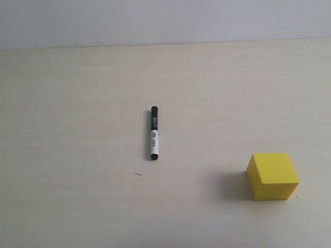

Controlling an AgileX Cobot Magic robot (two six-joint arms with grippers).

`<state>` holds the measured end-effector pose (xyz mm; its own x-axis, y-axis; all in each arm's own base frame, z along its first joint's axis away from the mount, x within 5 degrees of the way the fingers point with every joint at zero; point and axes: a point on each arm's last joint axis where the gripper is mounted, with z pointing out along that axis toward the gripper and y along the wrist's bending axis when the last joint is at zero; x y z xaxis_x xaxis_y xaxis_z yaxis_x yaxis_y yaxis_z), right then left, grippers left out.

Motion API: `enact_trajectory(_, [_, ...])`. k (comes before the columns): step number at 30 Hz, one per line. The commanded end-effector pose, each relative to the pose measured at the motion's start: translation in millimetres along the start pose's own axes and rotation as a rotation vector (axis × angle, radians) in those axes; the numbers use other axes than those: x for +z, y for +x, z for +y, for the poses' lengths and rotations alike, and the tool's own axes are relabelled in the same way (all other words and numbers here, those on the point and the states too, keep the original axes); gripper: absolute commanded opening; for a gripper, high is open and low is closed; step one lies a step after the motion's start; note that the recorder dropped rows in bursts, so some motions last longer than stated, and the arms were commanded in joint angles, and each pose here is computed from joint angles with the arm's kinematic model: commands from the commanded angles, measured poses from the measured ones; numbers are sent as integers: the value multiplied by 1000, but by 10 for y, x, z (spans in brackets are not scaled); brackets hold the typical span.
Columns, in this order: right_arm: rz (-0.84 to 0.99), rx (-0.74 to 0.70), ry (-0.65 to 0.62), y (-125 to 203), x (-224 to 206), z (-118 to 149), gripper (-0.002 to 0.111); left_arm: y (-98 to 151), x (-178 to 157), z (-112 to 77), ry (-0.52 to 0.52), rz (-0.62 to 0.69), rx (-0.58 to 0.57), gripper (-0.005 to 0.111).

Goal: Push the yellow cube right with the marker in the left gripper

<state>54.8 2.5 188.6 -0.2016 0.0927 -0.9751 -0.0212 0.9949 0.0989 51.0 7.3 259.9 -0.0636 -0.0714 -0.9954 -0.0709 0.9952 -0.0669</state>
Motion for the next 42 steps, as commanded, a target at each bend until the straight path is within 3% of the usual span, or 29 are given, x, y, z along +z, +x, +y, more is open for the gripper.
enact_trajectory(1, [-6,2,6,9,1,-4,0,6,-6,4,-8,-16,-5,0])
enact_trajectory(24, [-6,2,6,9,1,-4,0,50,3,-6,14,-8,-2,0])
enact_trajectory(42, [-6,2,6,9,1,-4,0,647,124,-6,49,143,9,0])
